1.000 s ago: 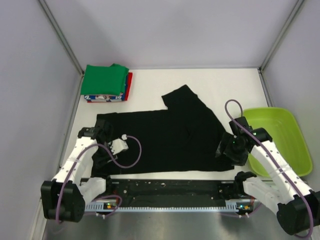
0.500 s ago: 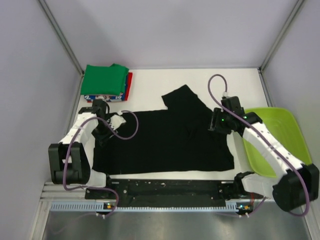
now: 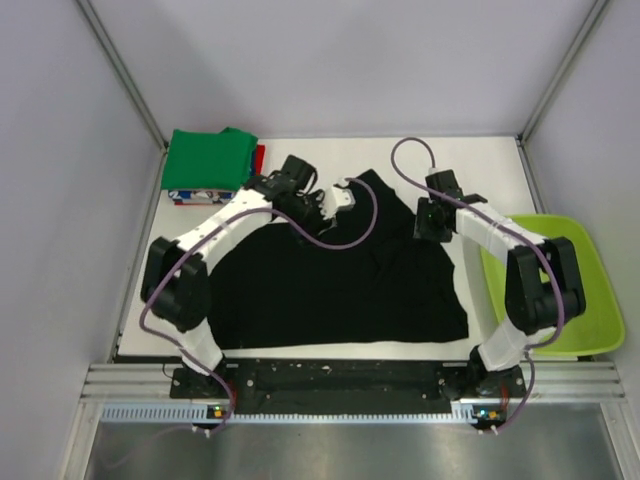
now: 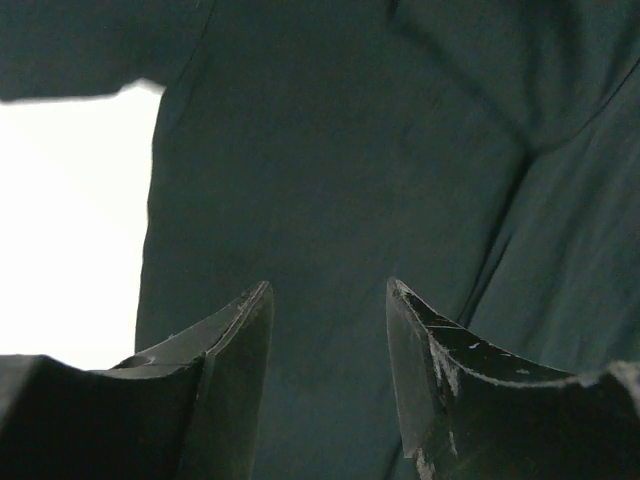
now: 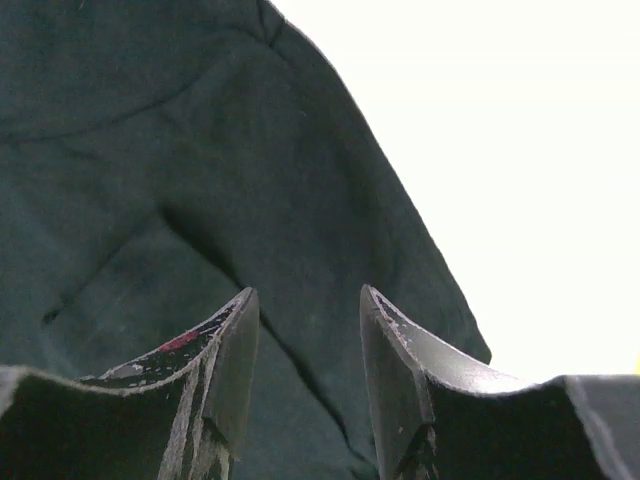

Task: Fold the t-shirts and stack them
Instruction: Fold the flattened tshirt in 1/3 of the way, then grap the side of the flattened tshirt furthest away from the robot with both arms

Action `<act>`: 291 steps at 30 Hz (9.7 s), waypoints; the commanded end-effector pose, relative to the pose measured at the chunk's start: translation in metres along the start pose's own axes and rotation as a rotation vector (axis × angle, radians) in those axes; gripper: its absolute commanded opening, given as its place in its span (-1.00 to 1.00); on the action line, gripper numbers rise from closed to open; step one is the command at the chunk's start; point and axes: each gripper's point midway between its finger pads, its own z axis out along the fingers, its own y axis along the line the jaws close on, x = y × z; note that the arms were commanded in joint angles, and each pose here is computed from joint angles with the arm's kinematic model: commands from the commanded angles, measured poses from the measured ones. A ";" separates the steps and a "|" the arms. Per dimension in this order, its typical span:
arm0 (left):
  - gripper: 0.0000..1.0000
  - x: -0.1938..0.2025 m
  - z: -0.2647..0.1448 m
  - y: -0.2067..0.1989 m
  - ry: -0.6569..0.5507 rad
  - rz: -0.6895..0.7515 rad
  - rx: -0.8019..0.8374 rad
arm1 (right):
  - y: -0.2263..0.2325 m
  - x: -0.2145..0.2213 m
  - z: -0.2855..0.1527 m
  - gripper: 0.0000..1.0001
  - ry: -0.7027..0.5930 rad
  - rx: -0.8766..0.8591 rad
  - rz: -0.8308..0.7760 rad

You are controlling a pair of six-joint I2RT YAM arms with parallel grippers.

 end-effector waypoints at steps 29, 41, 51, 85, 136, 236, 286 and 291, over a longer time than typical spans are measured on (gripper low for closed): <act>0.08 -0.092 0.107 -0.043 -0.196 -0.004 0.237 | 0.075 -0.007 0.018 -1.00 0.052 -0.271 -0.023; 0.15 -0.098 0.124 -0.047 -0.185 0.005 0.275 | 0.058 -0.002 -0.037 -1.00 -0.020 -0.298 -0.015; 0.20 -0.106 0.138 -0.065 -0.150 0.087 0.277 | 0.013 0.059 -0.044 -1.00 0.055 -0.204 0.132; -1.00 -0.117 0.119 -0.168 -0.125 0.334 0.444 | 0.021 0.018 -0.032 0.02 -0.024 -0.308 0.192; -1.00 -0.107 0.124 -0.153 -0.081 0.129 0.483 | 0.010 0.140 -0.048 -1.00 0.276 -0.331 0.273; 0.43 0.205 -0.101 -0.080 0.359 -0.294 -0.330 | -0.060 0.155 -0.124 -1.00 0.133 0.153 0.499; 0.17 0.250 -0.014 0.174 0.078 -1.055 -0.209 | 0.112 -0.140 0.131 -1.00 -0.031 -0.175 -0.111; -0.14 0.247 -0.015 0.159 0.088 -1.052 -0.157 | 0.120 -0.151 0.099 -1.00 -0.059 -0.231 -0.115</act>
